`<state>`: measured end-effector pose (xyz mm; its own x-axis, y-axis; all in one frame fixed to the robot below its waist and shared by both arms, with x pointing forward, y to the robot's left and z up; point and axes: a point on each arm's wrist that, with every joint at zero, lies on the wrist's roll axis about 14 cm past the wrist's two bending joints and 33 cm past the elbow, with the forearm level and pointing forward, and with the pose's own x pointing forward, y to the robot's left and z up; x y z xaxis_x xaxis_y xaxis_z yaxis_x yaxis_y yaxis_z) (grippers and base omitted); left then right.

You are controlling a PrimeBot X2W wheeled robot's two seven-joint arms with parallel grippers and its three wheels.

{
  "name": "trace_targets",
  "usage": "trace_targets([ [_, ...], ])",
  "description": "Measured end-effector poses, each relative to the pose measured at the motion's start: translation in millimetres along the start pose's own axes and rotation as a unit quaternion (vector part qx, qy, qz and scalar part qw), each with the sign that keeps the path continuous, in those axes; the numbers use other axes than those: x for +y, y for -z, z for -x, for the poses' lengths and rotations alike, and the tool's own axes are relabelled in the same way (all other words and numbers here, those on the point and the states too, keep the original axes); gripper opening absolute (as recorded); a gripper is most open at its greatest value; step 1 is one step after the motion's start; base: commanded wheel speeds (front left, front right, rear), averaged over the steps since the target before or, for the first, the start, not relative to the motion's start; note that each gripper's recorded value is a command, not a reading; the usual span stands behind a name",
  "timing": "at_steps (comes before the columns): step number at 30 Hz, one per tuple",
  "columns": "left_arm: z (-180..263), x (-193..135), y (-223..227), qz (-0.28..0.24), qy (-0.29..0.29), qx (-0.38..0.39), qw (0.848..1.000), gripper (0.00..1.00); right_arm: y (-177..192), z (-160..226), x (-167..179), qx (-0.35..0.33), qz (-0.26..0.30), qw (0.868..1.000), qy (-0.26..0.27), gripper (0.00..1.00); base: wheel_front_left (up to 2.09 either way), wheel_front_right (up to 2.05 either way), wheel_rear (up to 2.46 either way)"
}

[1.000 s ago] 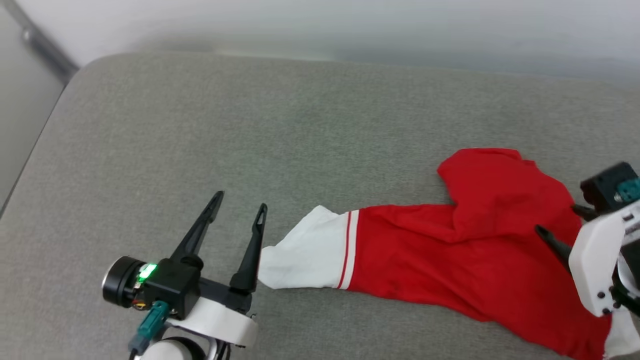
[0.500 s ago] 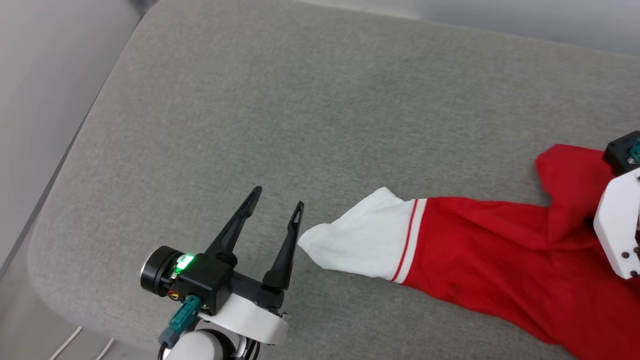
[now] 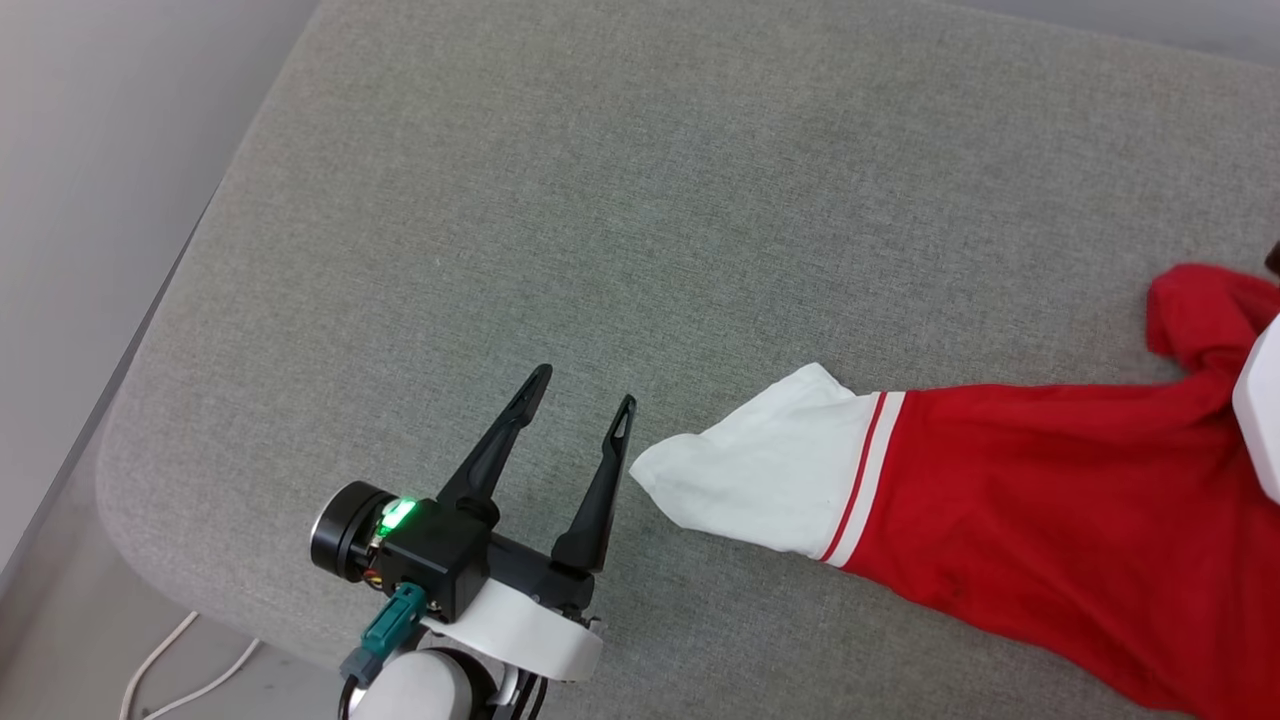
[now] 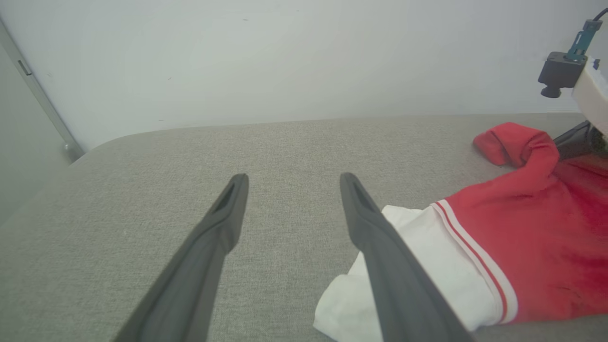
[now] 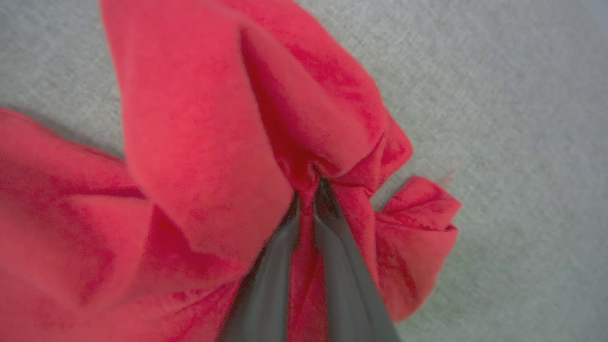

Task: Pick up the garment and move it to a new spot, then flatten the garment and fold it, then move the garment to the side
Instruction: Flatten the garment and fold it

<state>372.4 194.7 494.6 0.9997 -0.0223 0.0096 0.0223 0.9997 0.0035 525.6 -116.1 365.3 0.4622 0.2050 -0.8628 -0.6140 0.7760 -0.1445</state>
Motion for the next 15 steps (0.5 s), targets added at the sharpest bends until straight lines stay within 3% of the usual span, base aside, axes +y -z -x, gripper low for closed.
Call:
trace_targets([
  [9,-5,-3,-2,0.005,0.002,-0.006,1.0,1.0,-100,23,-38,-0.135,0.035,0.988,0.062,0.0,0.0,0.0,0.0],
  [15,-6,1,-2,0.006,-0.007,-0.004,1.0,1.0,-137,16,-48,-0.161,0.111,0.976,0.098,0.0,0.0,0.0,0.0],
])
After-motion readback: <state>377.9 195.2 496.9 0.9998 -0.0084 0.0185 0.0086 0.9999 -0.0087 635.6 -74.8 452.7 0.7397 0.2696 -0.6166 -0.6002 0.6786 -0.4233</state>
